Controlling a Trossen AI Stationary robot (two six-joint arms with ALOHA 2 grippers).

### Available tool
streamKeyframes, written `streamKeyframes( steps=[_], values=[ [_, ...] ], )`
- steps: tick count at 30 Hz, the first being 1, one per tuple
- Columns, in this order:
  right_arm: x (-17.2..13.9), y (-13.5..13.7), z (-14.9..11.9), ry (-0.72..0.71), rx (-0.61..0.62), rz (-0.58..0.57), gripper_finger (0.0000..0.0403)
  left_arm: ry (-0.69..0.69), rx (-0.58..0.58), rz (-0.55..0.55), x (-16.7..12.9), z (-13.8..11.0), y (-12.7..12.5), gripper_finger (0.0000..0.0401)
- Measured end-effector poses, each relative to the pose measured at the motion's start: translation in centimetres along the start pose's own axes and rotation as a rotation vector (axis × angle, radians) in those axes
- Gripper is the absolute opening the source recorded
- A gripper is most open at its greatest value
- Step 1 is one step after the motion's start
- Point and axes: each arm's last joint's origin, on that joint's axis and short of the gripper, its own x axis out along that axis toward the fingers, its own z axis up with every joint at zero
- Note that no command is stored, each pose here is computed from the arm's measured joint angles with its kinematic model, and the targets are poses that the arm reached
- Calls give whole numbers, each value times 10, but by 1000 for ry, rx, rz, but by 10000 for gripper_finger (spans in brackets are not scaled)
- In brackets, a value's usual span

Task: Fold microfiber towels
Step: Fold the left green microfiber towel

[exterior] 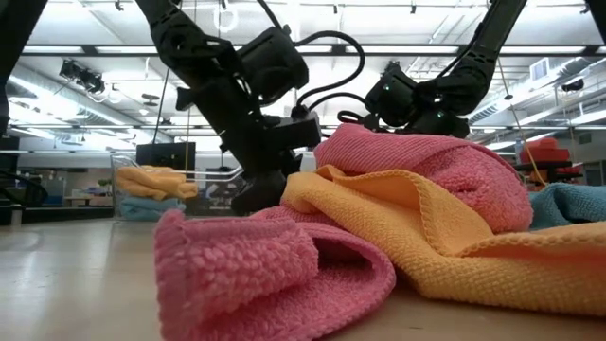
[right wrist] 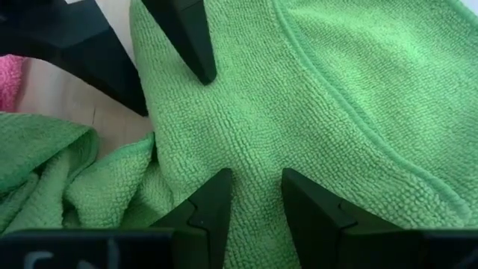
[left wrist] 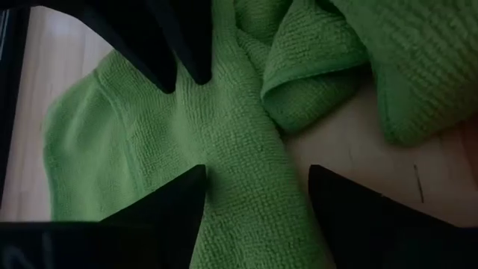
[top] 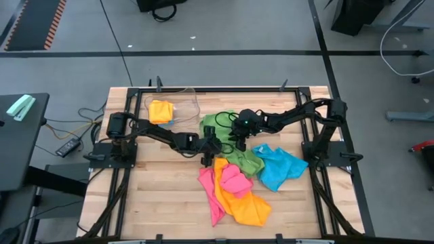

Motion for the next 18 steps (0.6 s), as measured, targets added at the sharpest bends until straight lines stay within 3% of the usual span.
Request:
streamKeyframes(
  steps=[8, 18],
  values=[
    [0, 0, 0, 1, 0, 0, 128, 36, 14, 34, 2, -3, -1, 186],
    [-9, 2, 19, 13, 15, -4, 128, 67, 25, 19, 0, -7, 0, 35]
  ],
)
